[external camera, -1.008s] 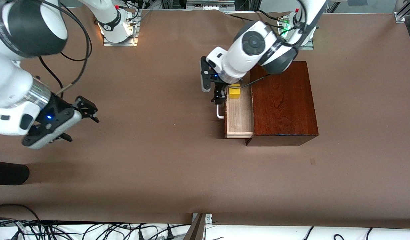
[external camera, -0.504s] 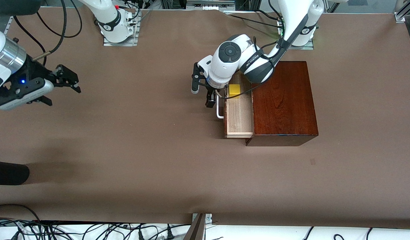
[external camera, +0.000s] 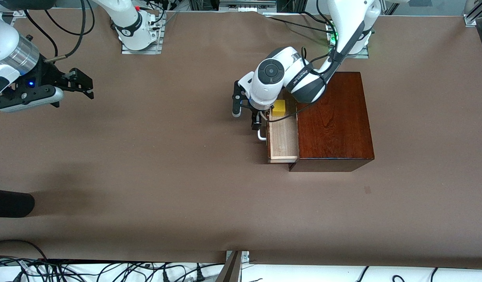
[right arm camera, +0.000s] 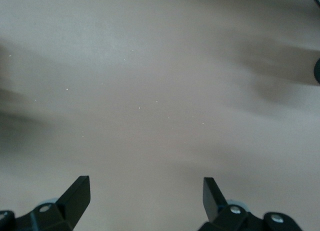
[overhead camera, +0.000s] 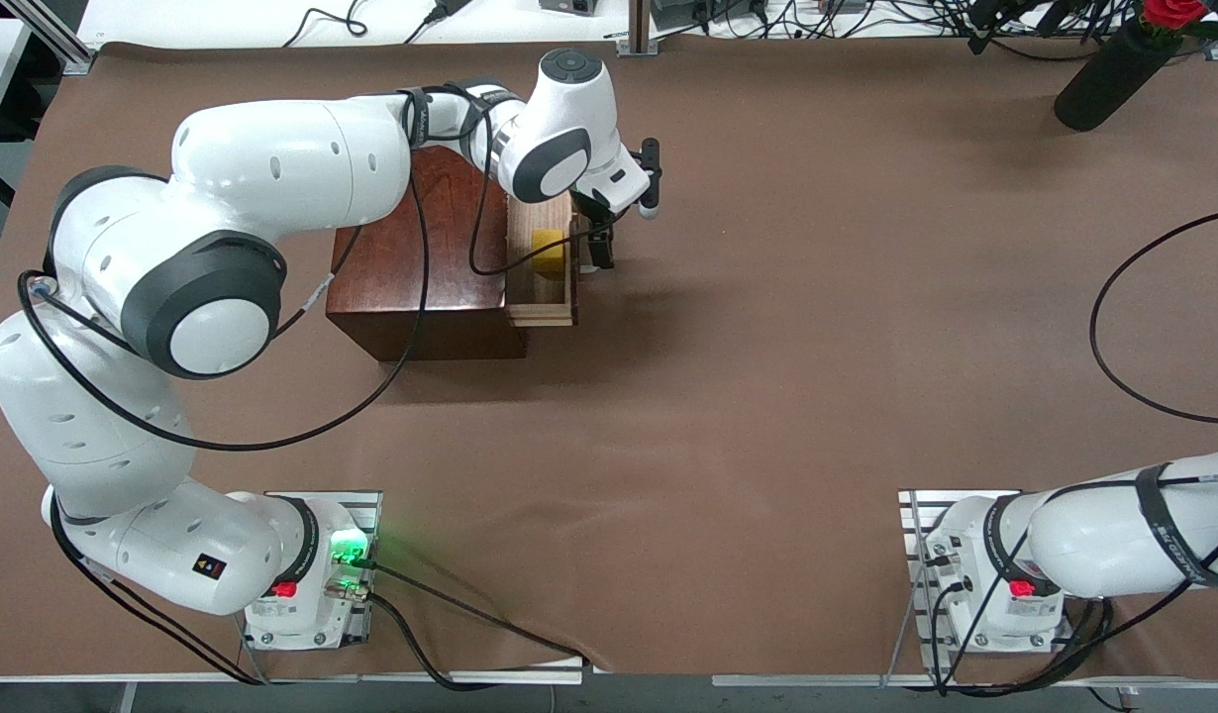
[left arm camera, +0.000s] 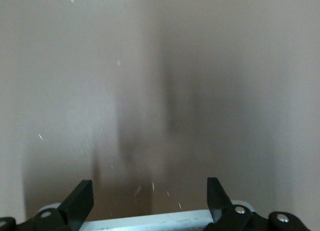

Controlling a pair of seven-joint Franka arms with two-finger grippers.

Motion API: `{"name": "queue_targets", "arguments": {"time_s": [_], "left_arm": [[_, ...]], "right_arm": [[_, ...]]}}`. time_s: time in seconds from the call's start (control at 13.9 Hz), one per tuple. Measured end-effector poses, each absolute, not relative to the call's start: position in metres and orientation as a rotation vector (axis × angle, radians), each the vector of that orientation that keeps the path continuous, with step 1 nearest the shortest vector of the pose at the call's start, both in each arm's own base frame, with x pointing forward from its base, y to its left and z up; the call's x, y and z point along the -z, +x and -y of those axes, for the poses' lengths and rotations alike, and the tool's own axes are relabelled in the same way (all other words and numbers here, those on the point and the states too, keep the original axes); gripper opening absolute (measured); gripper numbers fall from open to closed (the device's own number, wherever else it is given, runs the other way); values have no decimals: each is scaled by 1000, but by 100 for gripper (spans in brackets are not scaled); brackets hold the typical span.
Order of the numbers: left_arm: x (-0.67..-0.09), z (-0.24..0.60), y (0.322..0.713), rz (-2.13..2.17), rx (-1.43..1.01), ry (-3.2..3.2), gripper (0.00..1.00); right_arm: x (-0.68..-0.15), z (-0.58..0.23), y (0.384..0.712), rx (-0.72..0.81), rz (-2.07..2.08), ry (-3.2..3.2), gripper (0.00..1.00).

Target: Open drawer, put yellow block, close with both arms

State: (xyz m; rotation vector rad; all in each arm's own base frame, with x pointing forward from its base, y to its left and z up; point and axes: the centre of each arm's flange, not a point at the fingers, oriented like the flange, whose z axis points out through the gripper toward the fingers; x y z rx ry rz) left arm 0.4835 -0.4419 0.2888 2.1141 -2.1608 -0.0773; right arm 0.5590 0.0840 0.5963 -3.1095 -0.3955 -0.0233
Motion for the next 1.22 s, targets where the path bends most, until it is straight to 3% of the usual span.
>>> {"name": "queue_targets", "arguments": {"time_s": [0.65,0.94,1.22], "left_arm": [[-285,383,506,2117,372,2211,100],[-287,381,507,2116,376,2214,100],[-349,375,535,2050,284,2317,100]], "right_arm": [[-600,-86,560,45,376,-3113,100],[-602,-86,560,51,373,-3113,100],[-599,-81,559,17,329,-3121,100]]}}
